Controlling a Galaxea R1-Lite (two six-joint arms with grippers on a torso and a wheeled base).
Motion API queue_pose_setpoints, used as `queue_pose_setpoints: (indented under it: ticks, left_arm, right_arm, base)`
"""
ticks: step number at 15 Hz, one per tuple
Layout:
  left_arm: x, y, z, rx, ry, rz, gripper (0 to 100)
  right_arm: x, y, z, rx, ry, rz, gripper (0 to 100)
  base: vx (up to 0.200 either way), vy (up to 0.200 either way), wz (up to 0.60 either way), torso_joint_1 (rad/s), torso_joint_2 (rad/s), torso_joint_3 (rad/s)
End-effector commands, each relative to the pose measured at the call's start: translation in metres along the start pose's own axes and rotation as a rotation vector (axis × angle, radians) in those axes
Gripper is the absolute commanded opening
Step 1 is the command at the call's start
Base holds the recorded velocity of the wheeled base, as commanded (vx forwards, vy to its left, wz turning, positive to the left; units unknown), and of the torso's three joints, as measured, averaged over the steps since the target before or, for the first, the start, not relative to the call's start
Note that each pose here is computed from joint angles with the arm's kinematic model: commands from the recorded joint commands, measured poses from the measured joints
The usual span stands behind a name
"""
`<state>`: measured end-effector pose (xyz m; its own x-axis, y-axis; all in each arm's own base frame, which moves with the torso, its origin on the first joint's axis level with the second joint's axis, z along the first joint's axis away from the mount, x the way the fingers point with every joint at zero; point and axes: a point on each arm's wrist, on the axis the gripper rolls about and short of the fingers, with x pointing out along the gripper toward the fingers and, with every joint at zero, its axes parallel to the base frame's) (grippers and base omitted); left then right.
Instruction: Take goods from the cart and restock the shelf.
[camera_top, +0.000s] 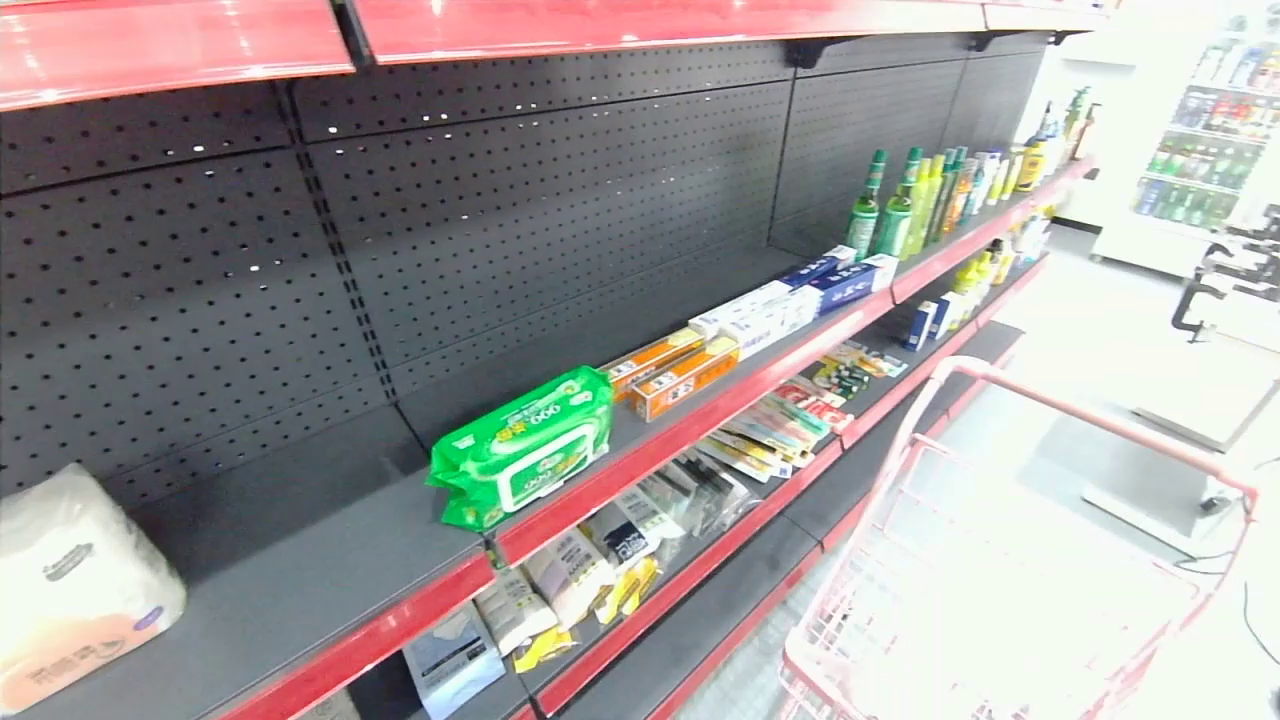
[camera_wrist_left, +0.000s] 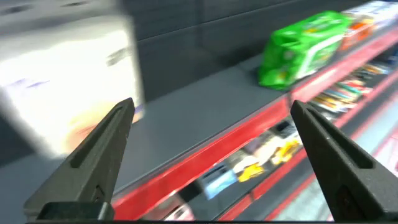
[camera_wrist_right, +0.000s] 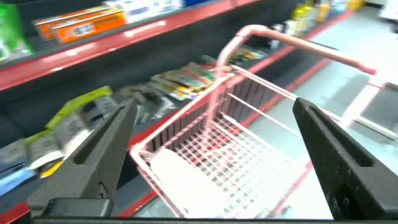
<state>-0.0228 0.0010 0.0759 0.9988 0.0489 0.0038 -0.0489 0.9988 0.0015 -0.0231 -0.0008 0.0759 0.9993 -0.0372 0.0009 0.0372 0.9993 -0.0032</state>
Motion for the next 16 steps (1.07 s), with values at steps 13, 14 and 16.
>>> queue_pose_setpoints:
  ticks: [13, 14, 16]
  left_arm:
    - [0.0, 0.0, 0.0, 0.0, 0.002, -0.001, 100]
    - [0.0, 0.0, 0.0, 0.0, 0.002, -0.001, 100]
    - [0.0, 0.0, 0.0, -0.002, -0.001, -0.001, 100]
  right_arm:
    - [0.114, 0.002, 0.145, -0.004, 0.335, -0.008, 100]
    - [0.127, 0.002, 0.135, -0.004, 0.41, -0.005, 100]
    - [0.18, 0.008, 0.073, -0.042, 0.808, 0.048, 100]
  base:
    - [0.0, 0.0, 0.0, 0.0, 0.0, 0.0]
    - [0.0, 0.0, 0.0, 0.0, 0.0, 0.0]
    - [0.0, 0.0, 0.0, 0.0, 0.0, 0.0]
